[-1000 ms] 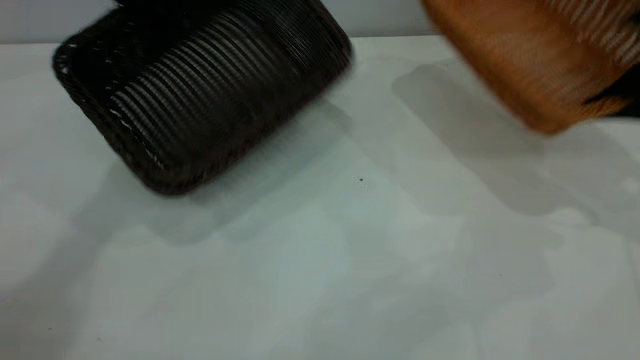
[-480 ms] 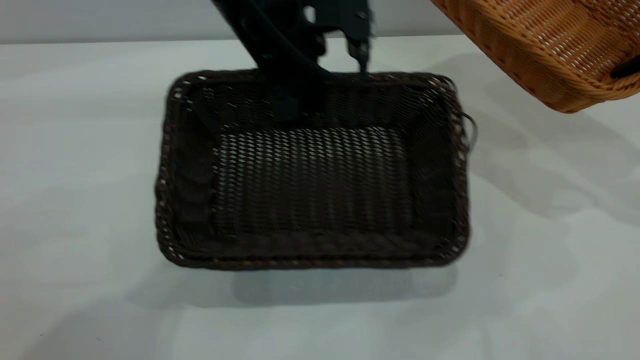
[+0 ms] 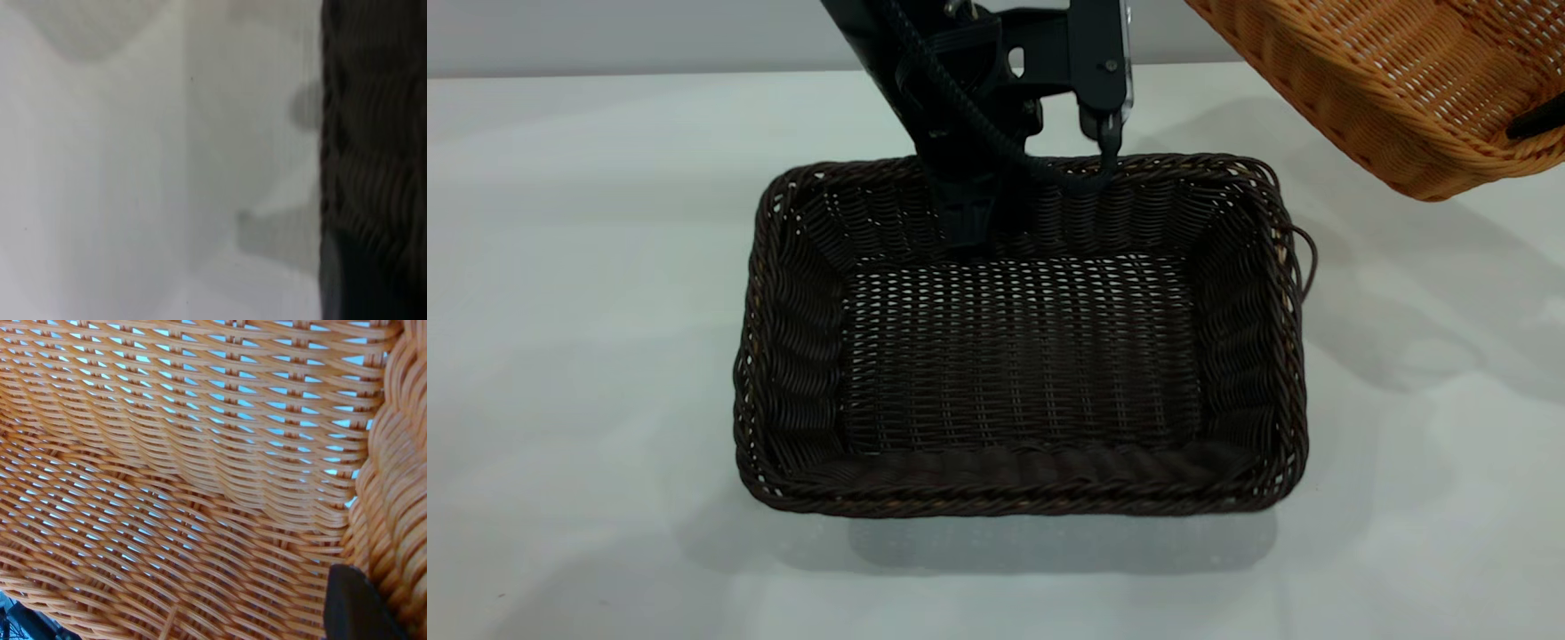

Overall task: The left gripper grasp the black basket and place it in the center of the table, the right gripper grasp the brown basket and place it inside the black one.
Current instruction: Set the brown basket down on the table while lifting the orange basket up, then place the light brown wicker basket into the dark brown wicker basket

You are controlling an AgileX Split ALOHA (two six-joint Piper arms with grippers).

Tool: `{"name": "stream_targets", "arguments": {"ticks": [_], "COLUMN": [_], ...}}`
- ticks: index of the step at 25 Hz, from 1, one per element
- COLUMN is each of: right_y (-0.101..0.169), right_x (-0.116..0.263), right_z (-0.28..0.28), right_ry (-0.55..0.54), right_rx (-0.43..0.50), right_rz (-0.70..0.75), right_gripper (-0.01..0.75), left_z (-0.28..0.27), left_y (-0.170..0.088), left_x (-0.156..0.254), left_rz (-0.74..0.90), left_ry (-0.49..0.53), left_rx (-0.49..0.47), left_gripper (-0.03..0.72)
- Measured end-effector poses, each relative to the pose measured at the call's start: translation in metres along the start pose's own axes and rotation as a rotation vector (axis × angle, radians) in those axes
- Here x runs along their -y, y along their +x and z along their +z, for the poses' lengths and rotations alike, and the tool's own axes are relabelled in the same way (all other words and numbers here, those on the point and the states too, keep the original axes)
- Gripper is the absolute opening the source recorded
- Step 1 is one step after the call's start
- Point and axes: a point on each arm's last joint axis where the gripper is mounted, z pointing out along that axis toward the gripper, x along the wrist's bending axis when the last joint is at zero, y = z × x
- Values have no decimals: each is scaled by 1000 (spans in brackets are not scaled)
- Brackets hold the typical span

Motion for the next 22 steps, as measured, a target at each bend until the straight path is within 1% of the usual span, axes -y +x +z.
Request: {"name": "stream_targets", "arguments": {"ticks": [1, 3, 5, 7, 9, 10, 13, 17, 20, 22], "right_y": [0, 0, 0, 0, 1, 1, 5, 19, 35, 45], "right_x": [0, 0, 0, 0, 1, 1, 2, 7, 20, 35], "right_z": [0, 0, 0, 0, 0, 0, -3, -12, -13, -5], "right_ry": [1, 1, 2, 5, 11, 14, 21, 27, 84, 165], "right_rx": [-1, -2, -3, -6, -12, -16, -27, -32, -1, 36], "right_rz": [0, 1, 2, 2, 2, 2, -11, -84, -169, -225], "right_gripper": [70, 70, 70, 70, 70, 70, 70, 70, 70, 70], "left_z": [1, 2, 2, -5, -19, -31, -71, -119, -141, -148], "left_y": [0, 0, 1, 4, 12, 18, 37, 62, 81, 90], "left_x": [0, 0, 0, -3, -4, -4, 7, 45, 88, 115], "left_rz": [1, -9, -48, -136, -284, -351, -585, -910, -1122, -1212], "left_ry": [0, -2, -8, -23, -43, -54, -64, -39, -35, -26], "left_rx": [-1, -5, -14, -34, -57, -71, -91, -116, -174, -211], "left_gripper": [229, 344, 437, 515, 559, 572, 581, 582, 582, 582]}}
